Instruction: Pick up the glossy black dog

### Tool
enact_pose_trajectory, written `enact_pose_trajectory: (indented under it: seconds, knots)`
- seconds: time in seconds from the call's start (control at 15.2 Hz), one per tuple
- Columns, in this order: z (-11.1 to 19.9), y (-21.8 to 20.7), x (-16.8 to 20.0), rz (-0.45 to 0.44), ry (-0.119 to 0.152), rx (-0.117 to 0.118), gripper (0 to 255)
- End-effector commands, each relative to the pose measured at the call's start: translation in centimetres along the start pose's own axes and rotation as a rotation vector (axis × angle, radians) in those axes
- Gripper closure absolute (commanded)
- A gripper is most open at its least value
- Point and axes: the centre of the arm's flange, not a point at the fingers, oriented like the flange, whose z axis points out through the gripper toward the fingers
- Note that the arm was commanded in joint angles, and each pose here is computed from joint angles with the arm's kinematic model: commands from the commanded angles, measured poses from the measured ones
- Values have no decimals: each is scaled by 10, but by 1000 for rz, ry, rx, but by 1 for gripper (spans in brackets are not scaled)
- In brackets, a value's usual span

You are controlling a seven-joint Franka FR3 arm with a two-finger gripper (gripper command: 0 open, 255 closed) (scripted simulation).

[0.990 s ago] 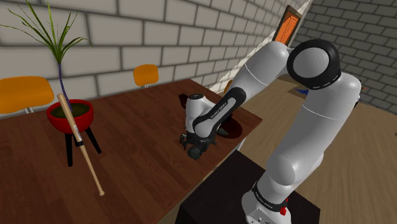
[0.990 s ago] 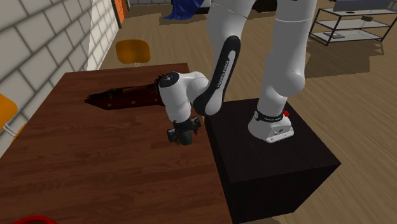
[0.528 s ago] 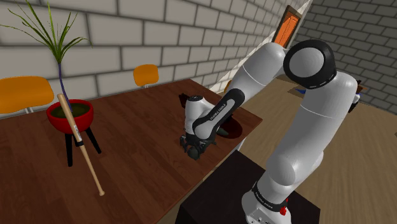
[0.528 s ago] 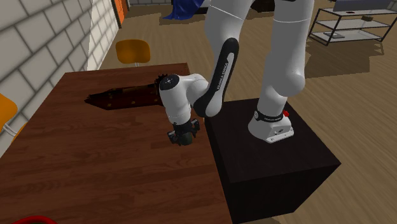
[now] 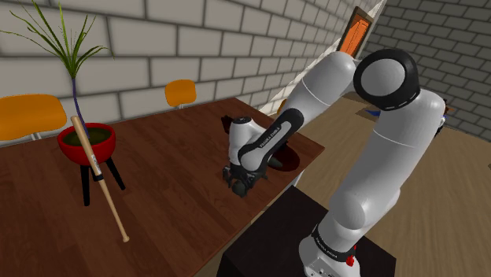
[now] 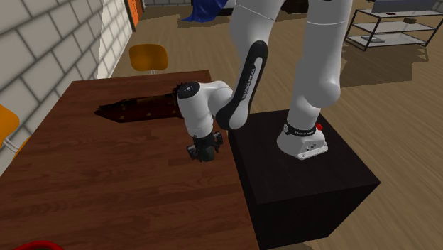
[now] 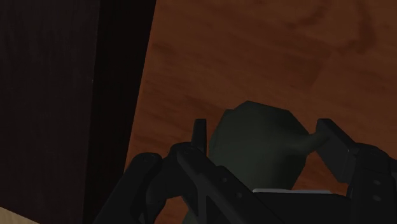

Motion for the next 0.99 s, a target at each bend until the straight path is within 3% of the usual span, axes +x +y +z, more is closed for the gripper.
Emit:
enact_pose_trajectory:
  seconds: [0.0, 0.92]
  knots:
    - [-9, 2, 0, 0, 0, 0, 255]
    - [-72, 12, 2, 0, 0, 0, 255]
